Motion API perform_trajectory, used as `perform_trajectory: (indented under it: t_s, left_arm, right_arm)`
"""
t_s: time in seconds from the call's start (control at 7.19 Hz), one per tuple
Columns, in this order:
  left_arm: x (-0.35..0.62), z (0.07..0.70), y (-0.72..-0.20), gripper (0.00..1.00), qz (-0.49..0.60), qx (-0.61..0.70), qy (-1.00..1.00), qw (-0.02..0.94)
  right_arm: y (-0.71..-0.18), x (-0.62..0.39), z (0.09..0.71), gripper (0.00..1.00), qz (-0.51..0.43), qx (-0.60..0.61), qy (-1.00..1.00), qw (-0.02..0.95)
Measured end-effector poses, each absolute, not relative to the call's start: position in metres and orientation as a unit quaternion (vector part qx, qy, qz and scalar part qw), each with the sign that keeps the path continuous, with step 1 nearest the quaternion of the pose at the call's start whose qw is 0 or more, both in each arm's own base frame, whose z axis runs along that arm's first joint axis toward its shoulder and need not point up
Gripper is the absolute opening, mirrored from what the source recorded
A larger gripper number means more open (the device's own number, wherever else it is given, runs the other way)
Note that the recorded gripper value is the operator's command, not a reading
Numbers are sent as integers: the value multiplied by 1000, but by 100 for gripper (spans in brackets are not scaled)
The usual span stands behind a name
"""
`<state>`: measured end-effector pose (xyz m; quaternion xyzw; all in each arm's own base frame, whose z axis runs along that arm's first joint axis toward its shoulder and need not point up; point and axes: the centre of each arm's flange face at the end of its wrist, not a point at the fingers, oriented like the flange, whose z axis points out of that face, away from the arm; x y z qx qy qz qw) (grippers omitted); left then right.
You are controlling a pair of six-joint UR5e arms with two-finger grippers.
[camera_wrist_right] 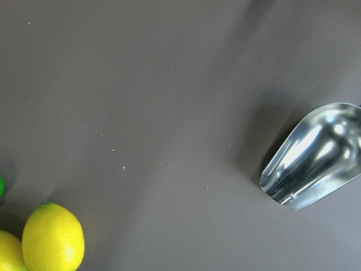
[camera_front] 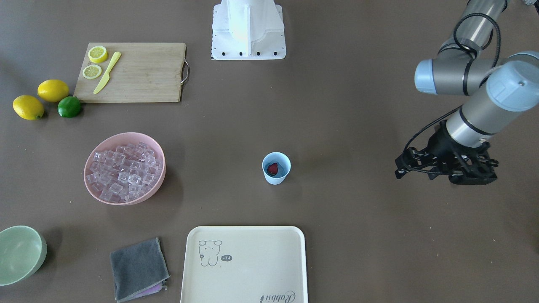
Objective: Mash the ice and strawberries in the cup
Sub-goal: 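Move the left gripper to the steel muddler lying on the table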
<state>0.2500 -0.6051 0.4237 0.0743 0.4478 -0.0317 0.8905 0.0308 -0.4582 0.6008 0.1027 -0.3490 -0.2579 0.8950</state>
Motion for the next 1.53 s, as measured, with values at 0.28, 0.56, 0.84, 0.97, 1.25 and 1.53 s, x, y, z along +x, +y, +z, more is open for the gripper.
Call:
perform_trajectory:
  t_s: [0.28,0.56,0.84,0.97,1.25,1.53]
  left_arm:
    - [211,514,-573,97,-14,52,418,907]
    - [186,582,-550,97,-3,35,392,919]
    - [185,627,-552,97,-3,36,378,925]
    - [187,634,-553,97,-3,37,377,926]
    - [189,632,-554,97,-4,42,382,923]
    - [192,626,-554,97,-10,49,389,920]
  right_arm:
    - [-459,30,600,99,-257,104,-352,894]
    - [-466,30,604,99,-255,100,-354,894]
    - [-466,29,600,99,-256,104,-355,893]
    - [-464,29,601,99,-255,103,-358,892]
    - [-458,29,609,99,-251,95,-363,892]
    - [-449,30,615,99,-249,89,-366,892]
